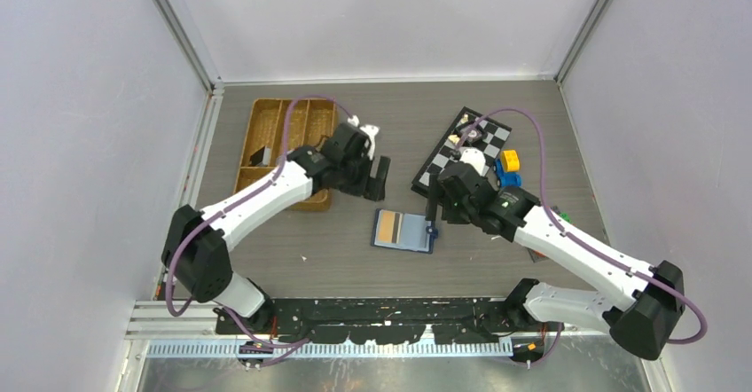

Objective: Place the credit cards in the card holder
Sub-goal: Pick up the credit card from the storage box.

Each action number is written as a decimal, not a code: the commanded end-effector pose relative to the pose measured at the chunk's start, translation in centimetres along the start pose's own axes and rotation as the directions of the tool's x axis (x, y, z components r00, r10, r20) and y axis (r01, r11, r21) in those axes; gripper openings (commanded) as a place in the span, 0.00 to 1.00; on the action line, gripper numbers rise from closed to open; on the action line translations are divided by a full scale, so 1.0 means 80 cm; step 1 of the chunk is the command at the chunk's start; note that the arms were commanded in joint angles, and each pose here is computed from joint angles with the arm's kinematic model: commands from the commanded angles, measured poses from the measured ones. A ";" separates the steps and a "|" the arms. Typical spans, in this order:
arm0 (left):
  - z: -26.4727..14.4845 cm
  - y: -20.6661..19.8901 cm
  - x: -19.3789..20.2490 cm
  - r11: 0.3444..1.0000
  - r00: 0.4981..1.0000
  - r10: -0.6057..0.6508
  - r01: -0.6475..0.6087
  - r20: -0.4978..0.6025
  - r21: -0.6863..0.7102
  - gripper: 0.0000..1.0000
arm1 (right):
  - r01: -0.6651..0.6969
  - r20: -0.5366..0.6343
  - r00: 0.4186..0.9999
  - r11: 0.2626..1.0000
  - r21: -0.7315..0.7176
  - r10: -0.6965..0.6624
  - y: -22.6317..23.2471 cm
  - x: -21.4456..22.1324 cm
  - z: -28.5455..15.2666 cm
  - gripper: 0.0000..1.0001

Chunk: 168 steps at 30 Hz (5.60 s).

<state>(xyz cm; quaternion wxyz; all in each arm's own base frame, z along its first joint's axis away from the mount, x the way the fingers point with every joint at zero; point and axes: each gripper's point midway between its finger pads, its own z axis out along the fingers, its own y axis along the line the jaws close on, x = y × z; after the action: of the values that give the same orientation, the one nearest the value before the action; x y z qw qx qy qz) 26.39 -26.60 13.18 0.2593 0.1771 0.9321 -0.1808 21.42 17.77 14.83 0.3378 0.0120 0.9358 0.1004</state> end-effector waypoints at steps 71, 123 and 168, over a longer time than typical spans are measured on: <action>0.071 0.236 -0.085 0.951 0.974 -0.213 0.189 -0.077 -0.244 0.81 | -0.142 -0.037 0.990 0.976 -0.163 0.138 -0.013 -0.031 0.010 0.82; 0.049 0.199 -0.110 0.974 0.979 -0.205 0.205 0.006 -0.098 0.52 | -0.171 -0.077 0.984 0.967 -0.188 0.160 -0.005 -0.022 0.015 0.80; 0.003 0.217 -0.107 0.954 0.982 -0.187 0.189 0.033 -0.231 0.00 | -0.171 -0.086 0.984 0.969 -0.176 0.158 -0.005 -0.022 0.022 0.79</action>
<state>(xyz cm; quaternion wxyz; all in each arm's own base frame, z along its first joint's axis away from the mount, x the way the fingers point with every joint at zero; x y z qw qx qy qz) 41.04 -13.27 12.39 0.2567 0.0510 0.9613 -0.0859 23.05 17.24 13.66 0.2776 0.0520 0.9375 0.2032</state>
